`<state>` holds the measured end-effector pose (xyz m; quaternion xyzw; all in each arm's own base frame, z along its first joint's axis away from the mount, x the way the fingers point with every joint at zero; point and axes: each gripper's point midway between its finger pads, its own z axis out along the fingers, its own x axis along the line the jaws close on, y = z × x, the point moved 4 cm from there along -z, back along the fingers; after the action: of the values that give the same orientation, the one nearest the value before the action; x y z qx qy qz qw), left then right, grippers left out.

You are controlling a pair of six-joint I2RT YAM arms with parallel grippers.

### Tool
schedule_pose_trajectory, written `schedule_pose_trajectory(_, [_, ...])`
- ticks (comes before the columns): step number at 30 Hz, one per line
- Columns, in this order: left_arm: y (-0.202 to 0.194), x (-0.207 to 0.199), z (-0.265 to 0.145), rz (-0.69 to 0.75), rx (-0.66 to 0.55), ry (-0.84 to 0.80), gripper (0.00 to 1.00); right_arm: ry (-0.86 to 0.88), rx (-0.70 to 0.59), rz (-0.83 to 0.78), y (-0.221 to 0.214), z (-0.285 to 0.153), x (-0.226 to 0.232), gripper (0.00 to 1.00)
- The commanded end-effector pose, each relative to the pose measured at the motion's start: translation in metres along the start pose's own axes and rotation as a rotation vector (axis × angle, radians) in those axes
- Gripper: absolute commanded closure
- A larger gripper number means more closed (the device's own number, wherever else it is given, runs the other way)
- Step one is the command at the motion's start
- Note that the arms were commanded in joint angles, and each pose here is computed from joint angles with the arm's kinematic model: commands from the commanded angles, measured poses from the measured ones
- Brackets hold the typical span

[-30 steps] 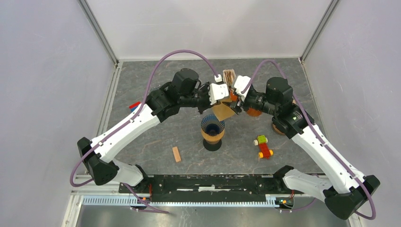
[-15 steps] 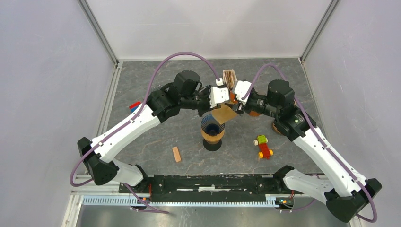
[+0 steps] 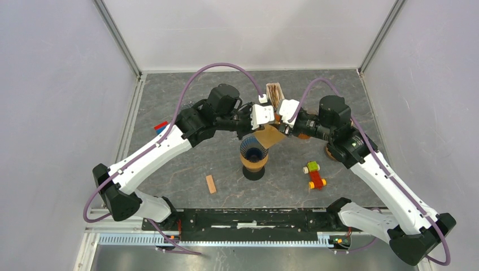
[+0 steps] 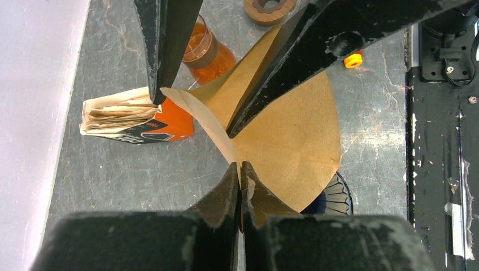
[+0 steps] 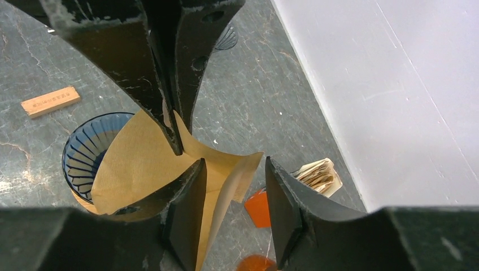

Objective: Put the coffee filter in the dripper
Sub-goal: Pick up the coffee filter from the coffee filter holder.

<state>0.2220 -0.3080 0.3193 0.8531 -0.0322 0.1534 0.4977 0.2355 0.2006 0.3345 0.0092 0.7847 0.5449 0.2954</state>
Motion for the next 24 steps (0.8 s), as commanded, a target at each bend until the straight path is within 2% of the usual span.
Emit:
schedule_pose_trajectory(1, [0.014,0.004,-0.004,0.068,-0.034,0.015,0.91,-0.008,-0.019,-0.036,0.007,-0.003,-0.004,0.53])
schedule_pose_trajectory(7, [0.013,0.004,-0.003,0.067,-0.032,0.013,0.91,-0.016,-0.014,-0.043,0.006,-0.004,-0.005,0.63])
schedule_pose_trajectory(11, [0.012,0.005,-0.003,0.065,-0.033,0.025,0.90,-0.031,-0.013,-0.029,0.006,-0.004,-0.006,0.75])
schedule_pose_trajectory(15, [0.012,0.012,-0.002,0.047,-0.035,0.077,0.79,-0.065,-0.010,-0.002,0.005,-0.004,-0.010,0.83])
schedule_pose_trajectory(21, [0.015,0.023,0.002,-0.017,-0.044,0.157,0.72,-0.124,-0.008,0.069,0.003,-0.004,-0.017,0.94])
schedule_pose_trajectory(24, [0.016,0.028,0.005,-0.040,-0.051,0.180,0.63,-0.129,-0.016,0.093,0.004,-0.004,-0.018,0.97])
